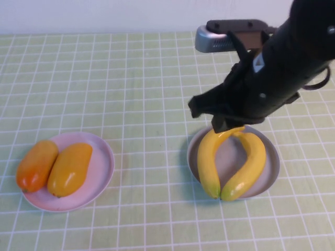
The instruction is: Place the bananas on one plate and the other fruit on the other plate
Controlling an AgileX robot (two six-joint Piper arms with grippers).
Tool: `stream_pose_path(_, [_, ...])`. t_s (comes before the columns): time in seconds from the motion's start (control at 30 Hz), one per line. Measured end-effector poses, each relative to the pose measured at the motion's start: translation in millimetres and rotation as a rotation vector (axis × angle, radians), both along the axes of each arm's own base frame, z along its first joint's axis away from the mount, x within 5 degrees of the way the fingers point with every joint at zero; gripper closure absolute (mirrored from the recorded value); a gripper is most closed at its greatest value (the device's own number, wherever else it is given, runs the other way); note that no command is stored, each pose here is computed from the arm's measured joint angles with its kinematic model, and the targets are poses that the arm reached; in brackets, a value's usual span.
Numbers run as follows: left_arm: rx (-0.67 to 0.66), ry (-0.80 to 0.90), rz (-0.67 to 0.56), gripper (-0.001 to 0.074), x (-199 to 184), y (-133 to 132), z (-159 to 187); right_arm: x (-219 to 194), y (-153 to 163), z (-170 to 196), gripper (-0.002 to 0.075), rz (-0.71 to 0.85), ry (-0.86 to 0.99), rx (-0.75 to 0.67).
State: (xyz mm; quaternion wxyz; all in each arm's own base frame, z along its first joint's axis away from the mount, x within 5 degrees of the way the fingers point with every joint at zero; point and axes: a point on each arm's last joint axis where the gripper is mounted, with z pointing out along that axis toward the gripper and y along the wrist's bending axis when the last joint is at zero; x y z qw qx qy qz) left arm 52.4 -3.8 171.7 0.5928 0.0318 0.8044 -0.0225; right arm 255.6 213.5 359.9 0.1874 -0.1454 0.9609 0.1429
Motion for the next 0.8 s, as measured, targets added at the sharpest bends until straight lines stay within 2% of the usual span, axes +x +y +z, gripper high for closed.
stream_pose_path(0.2, [0.000,0.000,0.000,0.0733,0.0,0.0,0.0,-44.9,-19.0,33.7,0.0738,0.142,-0.109,-0.061])
stream_pose_path(0.33, [0.000,0.000,0.000,0.0733,0.0,0.0,0.0,-77.2,-43.8,40.3,0.0740,0.198,-0.150,-0.065])
stream_pose_path(0.5, [0.000,0.000,0.000,0.0733,0.0,0.0,0.0,-105.8,-72.0,35.4,0.0740,0.224,-0.162,-0.079])
stream_pose_path(0.63, [-0.002,0.000,0.000,0.0733,0.0,-0.1,0.0,-118.1,-84.4,28.7,0.0741,0.300,-0.192,-0.115])
stream_pose_path(0.8, [-0.002,0.000,0.000,0.0733,0.0,-0.1,0.0,-124.2,-94.0,9.0,0.0741,0.317,-0.284,-0.111])
